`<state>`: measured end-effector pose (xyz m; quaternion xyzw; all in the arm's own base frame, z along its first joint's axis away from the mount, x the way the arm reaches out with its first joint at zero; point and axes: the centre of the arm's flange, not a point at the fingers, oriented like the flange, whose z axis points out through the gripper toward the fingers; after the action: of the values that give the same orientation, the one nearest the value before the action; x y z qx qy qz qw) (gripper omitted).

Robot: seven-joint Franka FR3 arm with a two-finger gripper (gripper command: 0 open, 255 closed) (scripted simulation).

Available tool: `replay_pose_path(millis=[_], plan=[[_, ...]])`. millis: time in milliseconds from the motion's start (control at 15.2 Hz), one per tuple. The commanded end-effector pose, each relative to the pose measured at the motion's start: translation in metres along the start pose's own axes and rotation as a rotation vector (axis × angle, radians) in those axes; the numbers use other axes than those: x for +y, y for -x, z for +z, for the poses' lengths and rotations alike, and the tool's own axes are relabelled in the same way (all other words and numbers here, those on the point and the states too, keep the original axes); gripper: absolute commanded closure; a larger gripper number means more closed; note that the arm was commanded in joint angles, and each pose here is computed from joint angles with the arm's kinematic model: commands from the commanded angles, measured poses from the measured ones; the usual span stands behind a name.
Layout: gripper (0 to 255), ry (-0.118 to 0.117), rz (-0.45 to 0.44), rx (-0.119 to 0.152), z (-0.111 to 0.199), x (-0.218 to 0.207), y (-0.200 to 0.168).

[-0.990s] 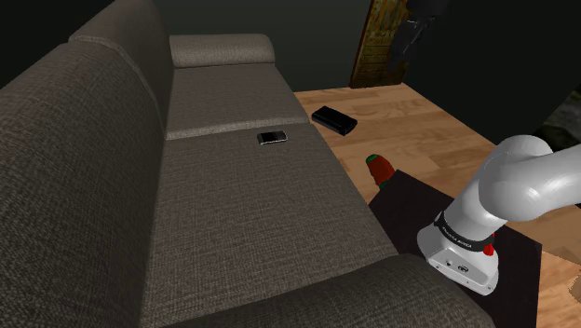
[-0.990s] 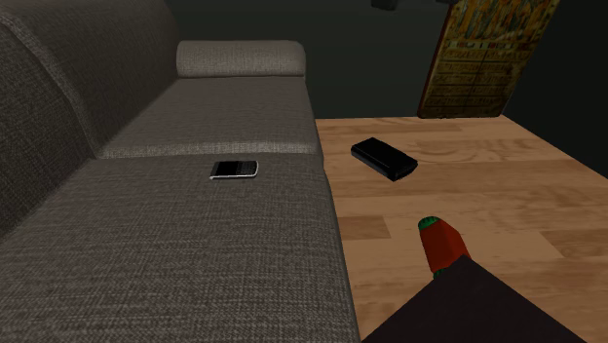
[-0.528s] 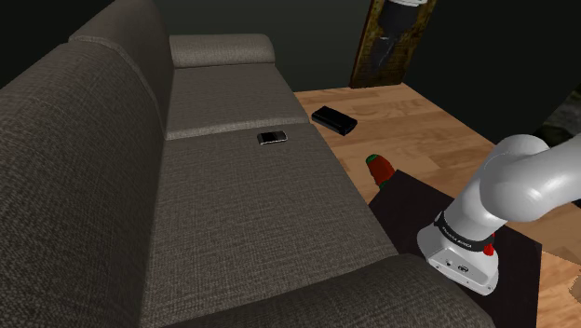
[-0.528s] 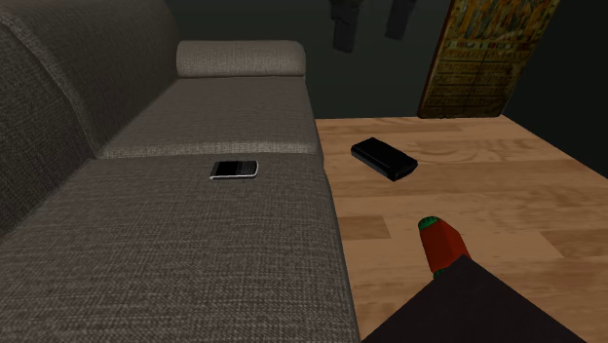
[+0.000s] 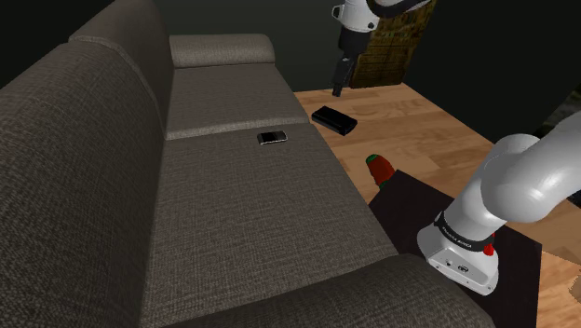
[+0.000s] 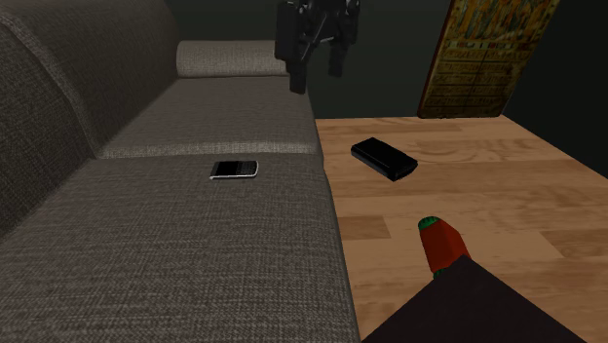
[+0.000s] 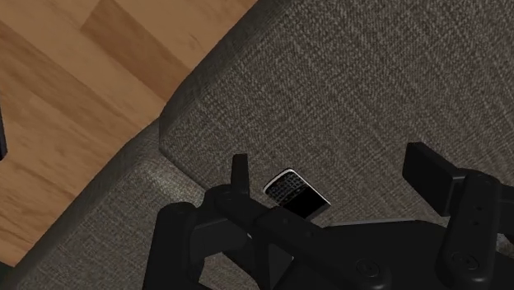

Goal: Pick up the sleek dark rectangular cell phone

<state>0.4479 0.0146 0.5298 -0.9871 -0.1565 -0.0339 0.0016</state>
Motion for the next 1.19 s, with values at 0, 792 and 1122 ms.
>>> replay_pose_path(millis=[0,792,1122], plan=[[0,-0.003,-0.045,-0.004,0.019,0.002,-0.021],[0,-0.027,-0.309,-0.031,0.129,-0.006,-0.139],[0,-0.036,-0.418,-0.042,0.175,-0.02,-0.186]])
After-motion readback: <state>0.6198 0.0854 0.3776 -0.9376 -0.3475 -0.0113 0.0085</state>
